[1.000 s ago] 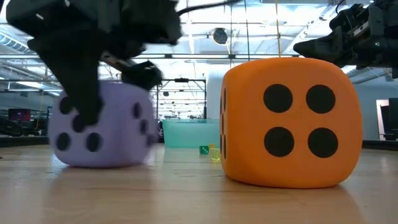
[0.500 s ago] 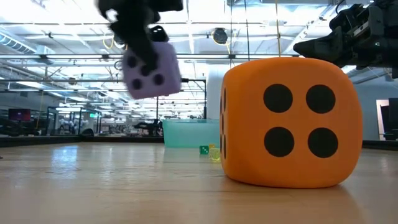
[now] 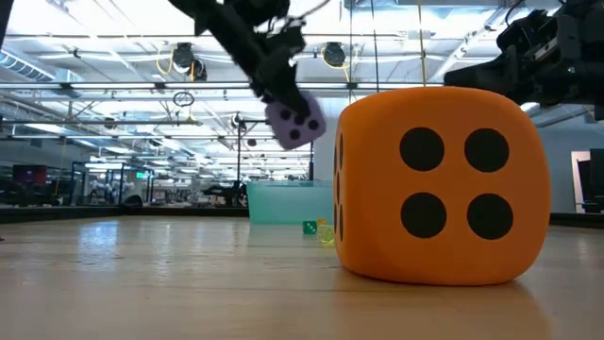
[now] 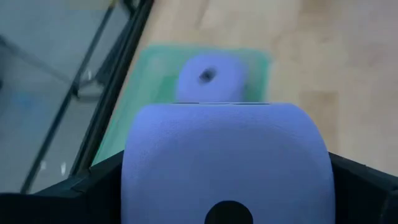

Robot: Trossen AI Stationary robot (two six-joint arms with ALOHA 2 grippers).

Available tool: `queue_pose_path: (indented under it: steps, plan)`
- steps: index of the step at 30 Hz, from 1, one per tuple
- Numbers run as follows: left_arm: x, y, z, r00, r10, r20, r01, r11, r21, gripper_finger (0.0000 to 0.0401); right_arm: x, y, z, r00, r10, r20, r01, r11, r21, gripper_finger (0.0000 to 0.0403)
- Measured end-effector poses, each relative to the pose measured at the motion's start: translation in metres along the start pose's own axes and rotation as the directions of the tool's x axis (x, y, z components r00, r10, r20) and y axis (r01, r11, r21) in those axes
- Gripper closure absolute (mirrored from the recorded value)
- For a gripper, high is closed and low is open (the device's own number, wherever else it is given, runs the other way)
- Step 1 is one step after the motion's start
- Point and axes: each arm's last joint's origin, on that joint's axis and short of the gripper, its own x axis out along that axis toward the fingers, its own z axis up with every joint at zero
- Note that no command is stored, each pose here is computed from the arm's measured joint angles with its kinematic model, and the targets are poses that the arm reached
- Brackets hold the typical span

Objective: Pick & Place Dice
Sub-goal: Put the large purple dice into the blue transparent bin

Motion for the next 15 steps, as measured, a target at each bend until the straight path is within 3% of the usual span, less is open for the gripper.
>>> queue_pose_path:
  steps: [5, 11, 15]
  plan:
    - [0.016, 0.028, -0.015, 0.997, 0.009, -0.07, -0.016, 0.995, -0.103, 0.0003, 0.001, 0.0, -0.001, 1.0, -0.002, -0.006, 0.002, 1.0, -0.015, 0.0399]
    - [0.043, 0.022, -0.024, 0.992, -0.083, -0.099, 0.073, 0.993, -0.097, 0.0002, 0.002, -0.001, 0.0, 1.0, -0.005, 0.002, 0.005, 1.0, -0.022, 0.0399]
    - [0.051, 0.018, -0.022, 0.995, -0.077, -0.065, 0.072, 0.994, -0.083, 0.0001, 0.002, -0.001, -0.001, 1.0, -0.008, -0.006, 0.008, 1.0, -0.02, 0.0399]
